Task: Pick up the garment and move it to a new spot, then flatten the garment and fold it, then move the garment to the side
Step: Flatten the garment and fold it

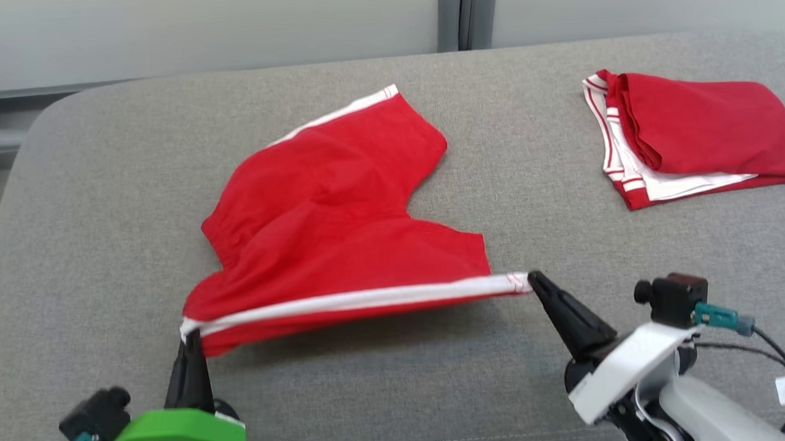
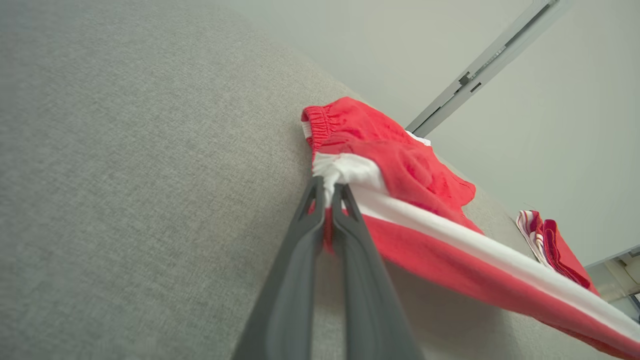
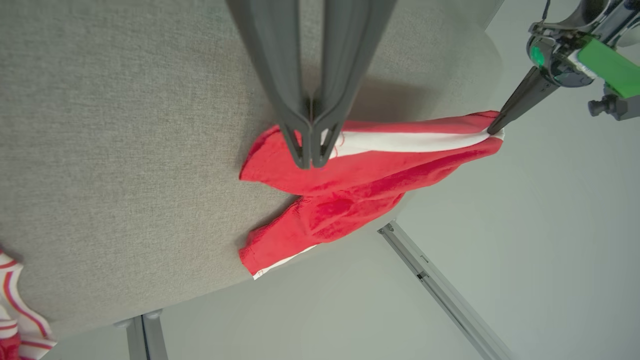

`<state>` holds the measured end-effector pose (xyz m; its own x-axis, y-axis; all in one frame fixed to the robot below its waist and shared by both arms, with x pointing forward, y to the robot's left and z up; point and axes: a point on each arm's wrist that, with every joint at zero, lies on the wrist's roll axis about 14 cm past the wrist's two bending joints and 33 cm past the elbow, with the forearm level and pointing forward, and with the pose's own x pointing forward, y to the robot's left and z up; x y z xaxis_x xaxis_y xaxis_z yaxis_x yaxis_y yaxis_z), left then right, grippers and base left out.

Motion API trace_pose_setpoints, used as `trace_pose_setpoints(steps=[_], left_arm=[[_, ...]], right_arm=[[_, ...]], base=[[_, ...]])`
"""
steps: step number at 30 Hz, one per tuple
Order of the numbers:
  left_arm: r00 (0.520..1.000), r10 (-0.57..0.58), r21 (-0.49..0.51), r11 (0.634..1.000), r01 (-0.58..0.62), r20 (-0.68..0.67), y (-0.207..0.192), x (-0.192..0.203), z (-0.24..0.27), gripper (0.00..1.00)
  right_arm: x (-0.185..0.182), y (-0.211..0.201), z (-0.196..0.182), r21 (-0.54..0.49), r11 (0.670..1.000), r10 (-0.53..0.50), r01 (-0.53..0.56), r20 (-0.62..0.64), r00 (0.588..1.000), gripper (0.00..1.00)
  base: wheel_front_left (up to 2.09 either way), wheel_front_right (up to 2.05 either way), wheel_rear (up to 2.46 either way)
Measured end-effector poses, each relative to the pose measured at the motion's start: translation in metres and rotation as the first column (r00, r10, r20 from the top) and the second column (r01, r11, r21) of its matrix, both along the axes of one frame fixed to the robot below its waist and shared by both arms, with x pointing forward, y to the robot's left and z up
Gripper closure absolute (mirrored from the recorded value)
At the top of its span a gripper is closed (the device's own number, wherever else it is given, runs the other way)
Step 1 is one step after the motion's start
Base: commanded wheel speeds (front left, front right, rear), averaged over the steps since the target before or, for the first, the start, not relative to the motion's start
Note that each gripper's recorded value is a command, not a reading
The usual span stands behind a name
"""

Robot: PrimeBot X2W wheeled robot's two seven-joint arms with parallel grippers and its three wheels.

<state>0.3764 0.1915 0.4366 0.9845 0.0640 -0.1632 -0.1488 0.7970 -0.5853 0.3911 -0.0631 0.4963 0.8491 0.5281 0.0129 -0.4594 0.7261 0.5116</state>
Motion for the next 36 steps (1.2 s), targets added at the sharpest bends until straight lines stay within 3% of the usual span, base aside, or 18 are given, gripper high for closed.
trace_pose_setpoints(steps=[9, 17, 31, 36], left_arm=[[0.996, 0.053, -0.023, 0.998, -0.055, -0.065, 0.005, -0.045, -0.024, 1.00], [0.988, 0.008, -0.033, 0.999, -0.013, -0.152, -0.012, -0.061, -0.050, 1.00], [0.997, -0.052, 0.019, 0.998, 0.051, 0.056, -0.024, -0.019, 0.011, 1.00], [0.986, -0.076, 0.038, 0.997, 0.071, 0.148, -0.028, 0.011, 0.041, 1.00]], right_arm=[[-0.037, 0.005, -0.022, -0.006, 0.998, 0.058, -0.059, -0.084, 0.995, 1.00], [-0.033, -0.004, -0.031, -0.057, 0.996, 0.056, -0.061, -0.096, 0.994, 1.00], [0.016, -0.006, 0.018, -0.087, 0.995, 0.051, -0.044, 0.077, 0.996, 1.00], [0.050, -0.002, 0.036, -0.124, 0.992, 0.055, -0.038, 0.136, 0.989, 1.00]], base=[[0.00, 0.00, 0.00], [0.00, 0.00, 0.00], [0.00, 0.00, 0.00], [0.00, 0.00, 0.00]])
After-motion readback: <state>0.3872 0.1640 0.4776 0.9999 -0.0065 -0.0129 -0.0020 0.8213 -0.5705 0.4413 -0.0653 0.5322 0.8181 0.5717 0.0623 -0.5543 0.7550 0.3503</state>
